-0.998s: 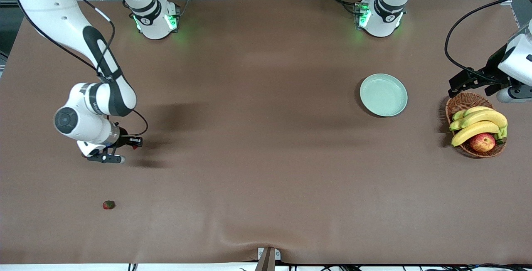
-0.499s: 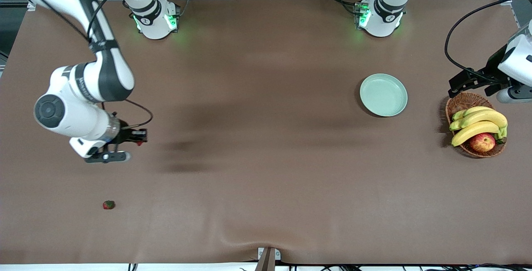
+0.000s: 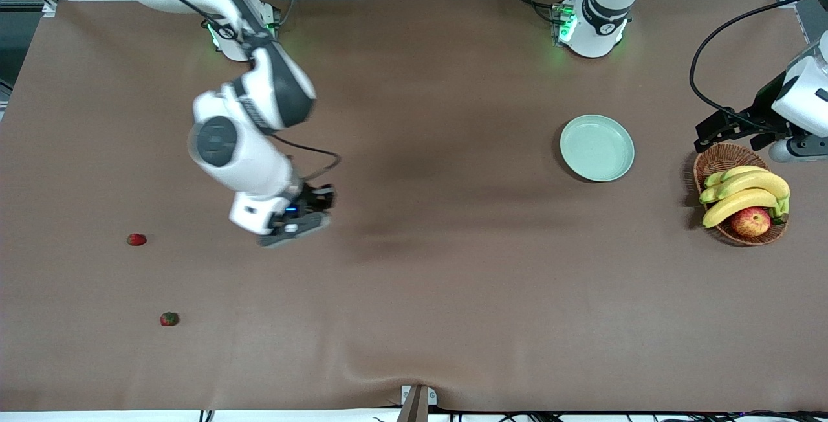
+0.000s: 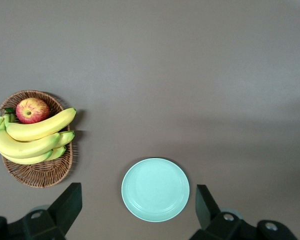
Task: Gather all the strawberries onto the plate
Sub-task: 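Carry the strawberry to mid-table with the right gripper while the left gripper approaches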
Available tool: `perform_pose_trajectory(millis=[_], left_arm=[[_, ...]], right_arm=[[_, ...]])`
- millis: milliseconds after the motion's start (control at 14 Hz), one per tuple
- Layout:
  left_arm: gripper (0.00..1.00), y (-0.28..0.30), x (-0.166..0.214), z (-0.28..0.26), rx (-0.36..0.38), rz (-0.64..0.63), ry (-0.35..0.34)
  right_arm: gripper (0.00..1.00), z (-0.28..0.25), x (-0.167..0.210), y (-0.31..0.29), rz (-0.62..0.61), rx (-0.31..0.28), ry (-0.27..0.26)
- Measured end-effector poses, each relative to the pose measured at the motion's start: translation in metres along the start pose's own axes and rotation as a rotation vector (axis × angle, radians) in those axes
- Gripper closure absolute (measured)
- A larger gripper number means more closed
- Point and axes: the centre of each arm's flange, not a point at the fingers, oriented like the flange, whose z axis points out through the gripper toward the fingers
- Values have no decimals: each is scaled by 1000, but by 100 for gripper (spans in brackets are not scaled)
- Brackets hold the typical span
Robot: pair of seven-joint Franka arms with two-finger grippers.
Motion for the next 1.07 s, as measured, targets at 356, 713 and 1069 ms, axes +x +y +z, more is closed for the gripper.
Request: perform_pose_trajectory(millis=[356,713,1069], left_arm=[[0,1,1,6,-6,-1,-11],[0,4,7,22,-28,-5,-38],[0,17,15,43,-32,15,-67]], right_arm=[[69,78,15,-100,-26,34,81],[69,156,-14,-196,57,98,180],[69,199,-30,-222,66,112,185]])
